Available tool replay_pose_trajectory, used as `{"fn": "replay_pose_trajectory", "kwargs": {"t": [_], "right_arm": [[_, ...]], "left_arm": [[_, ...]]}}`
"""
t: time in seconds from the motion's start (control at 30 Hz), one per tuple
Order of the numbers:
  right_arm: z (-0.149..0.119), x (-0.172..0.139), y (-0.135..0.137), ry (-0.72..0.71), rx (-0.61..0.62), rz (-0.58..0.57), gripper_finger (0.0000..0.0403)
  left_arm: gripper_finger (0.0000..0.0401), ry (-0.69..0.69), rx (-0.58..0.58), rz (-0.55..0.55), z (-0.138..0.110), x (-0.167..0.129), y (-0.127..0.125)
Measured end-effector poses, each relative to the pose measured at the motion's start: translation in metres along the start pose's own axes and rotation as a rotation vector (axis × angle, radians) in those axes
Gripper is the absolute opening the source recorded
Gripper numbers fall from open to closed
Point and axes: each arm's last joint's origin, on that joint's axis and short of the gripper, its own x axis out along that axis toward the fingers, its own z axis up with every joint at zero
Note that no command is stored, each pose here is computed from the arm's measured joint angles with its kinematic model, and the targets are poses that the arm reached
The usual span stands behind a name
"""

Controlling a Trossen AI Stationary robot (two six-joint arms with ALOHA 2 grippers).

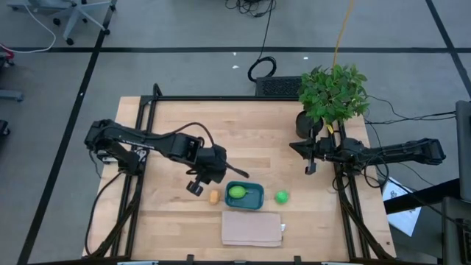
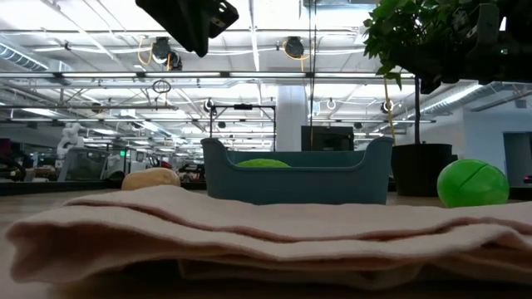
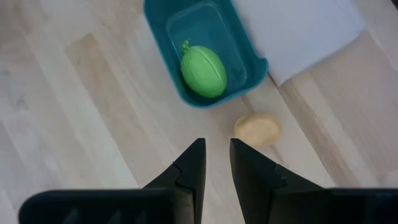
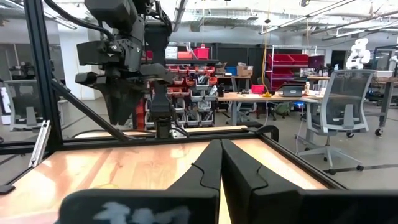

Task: Pick and placing Produce into tupperware
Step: Put the brown potato into the dark blue bin

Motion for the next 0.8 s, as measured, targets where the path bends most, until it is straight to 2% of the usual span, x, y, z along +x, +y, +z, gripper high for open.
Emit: {"fn": "replay_pose_trajectory", "kwargs": {"t": [0.2, 0.4, 0.57, 0.7, 0.8], "right_arm": [[0.0, 0.0, 0.0, 0.0, 0.0, 0.0, 0.0], [0.0, 0.0, 0.0, 0.0, 0.001, 0.0, 0.0], [0.0, 0.0, 0.0, 0.0, 0.001, 0.0, 0.0], [0.0, 0.0, 0.0, 0.0, 0.001, 0.0, 0.0], [0.0, 0.0, 0.0, 0.001, 0.001, 0.0, 0.0]], "left_arm": [[0.0091, -0.002, 0.011, -0.007, 0.001, 0.0, -0.003], [0.017, -0.007, 0.055, -0.012, 0.003, 0.001, -0.008], [0.024, -0.006, 0.131, 0.033, 0.006, 0.003, -0.013], [0.0277, 0.005, 0.243, 0.064, 0.005, 0.014, -0.023], [0.0292, 0.033, 0.245, 0.086, 0.002, 0.019, -0.027]]}}
